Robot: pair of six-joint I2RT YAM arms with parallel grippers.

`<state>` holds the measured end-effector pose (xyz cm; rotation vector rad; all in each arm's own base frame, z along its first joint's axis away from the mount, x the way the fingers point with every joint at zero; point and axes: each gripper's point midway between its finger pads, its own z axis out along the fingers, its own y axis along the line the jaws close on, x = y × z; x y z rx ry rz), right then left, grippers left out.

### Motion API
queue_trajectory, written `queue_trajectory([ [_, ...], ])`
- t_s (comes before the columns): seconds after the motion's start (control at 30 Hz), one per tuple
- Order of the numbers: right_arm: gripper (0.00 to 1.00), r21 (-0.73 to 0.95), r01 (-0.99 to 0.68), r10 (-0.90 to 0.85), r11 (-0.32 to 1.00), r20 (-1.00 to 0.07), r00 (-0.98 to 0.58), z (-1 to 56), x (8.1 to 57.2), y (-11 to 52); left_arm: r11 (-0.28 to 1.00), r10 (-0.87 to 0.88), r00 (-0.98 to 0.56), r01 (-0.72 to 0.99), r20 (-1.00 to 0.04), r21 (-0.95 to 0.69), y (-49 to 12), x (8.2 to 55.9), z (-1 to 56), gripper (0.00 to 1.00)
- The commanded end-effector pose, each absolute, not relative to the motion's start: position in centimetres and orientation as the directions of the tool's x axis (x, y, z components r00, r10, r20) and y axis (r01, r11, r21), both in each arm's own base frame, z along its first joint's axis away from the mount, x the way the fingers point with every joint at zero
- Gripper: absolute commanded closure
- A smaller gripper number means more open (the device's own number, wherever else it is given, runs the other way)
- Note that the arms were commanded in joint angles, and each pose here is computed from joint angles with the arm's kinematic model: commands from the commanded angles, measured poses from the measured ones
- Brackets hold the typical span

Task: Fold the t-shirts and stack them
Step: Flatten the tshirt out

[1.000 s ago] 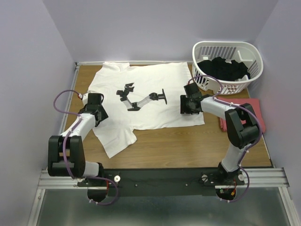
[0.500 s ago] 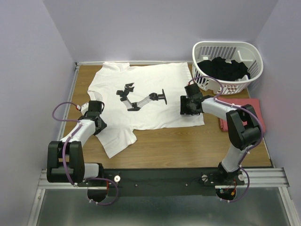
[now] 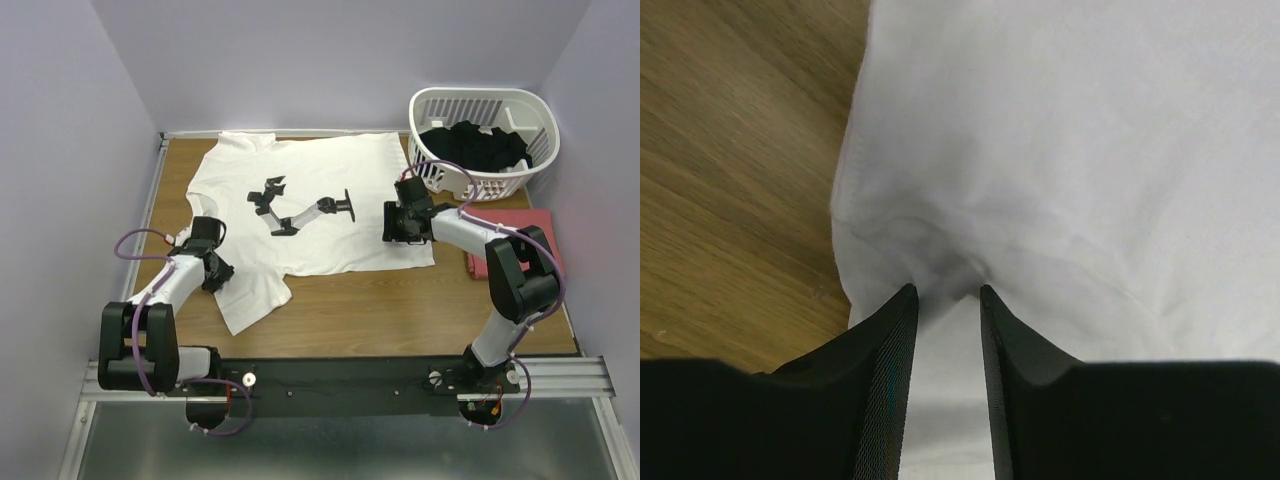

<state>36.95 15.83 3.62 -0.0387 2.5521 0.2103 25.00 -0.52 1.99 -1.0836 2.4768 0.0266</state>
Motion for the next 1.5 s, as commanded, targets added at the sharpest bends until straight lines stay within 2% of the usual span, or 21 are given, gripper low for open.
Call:
queue_trajectory([
  [0.0,0.41,0.156,-0.067,0.032,0.985,-0.56,-0.828,3.9,36.8,15.7,0.663,-0.739,-0.592,-0.725,-0.322,-0.187,-2.1,23.3,2.2,0.61],
  [0.13,0.41,0.167,-0.078,0.032,0.983,-0.569,-0.822,4.2,36.7,15.9,0.695,-0.676,-0.58,-0.707,-0.455,-0.132,0.2,25.6,5.5,0.6],
  [0.23,0.42,0.231,-0.153,0.011,0.961,-0.581,-0.814,5.3,36.4,17.4,0.699,-0.589,-0.535,-0.714,-0.605,-0.049,3.5,29.1,9.3,0.6],
  [0.4,0.44,0.338,-0.349,-0.064,0.874,-0.632,-0.772,7.9,35.1,21.7,0.685,-0.532,-0.522,-0.728,-0.667,0.024,8.0,32.7,9.7,0.59],
  [0.47,0.48,0.348,-0.444,-0.117,0.826,-0.664,-0.739,9.0,34.4,24.0,0.696,-0.516,-0.532,-0.718,-0.671,0.034,9.4,34.3,9.1,0.59],
  [0.6,0.58,0.419,-0.664,-0.237,0.619,-0.706,-0.668,11.0,30.4,32.4,0.715,-0.504,-0.55,-0.699,-0.665,0.036,11.6,36.3,7.7,0.61],
  [0.73,0.73,0.499,-0.751,-0.262,0.433,-0.727,-0.634,12.2,27.4,39.2,0.746,-0.503,-0.579,-0.665,-0.641,0.015,11.7,38.3,6.5,0.65],
  [0.9,0.81,0.535,-0.803,-0.298,0.264,-0.746,-0.595,12.2,24.0,46.1,0.759,-0.499,-0.559,-0.651,-0.662,-0.023,11.7,40.5,6.9,0.68],
  [1.03,0.85,0.567,-0.806,-0.306,0.172,-0.747,-0.591,12.1,22.6,50.6,0.768,-0.491,-0.567,-0.64,-0.662,-0.021,11.6,40.9,6.9,0.72],
  [1.2,0.87,0.594,-0.797,-0.341,0.113,-0.73,-0.593,10.4,20.9,53.9,0.777,-0.498,-0.58,-0.628,-0.645,-0.036,10.9,40.1,6.1,0.75],
  [1.47,0.87,0.635,-0.763,-0.414,0.124,-0.665,-0.621,5.2,19.1,55.3,0.792,-0.494,-0.602,-0.609,-0.627,-0.04,10.5,40.1,4.4,0.79],
])
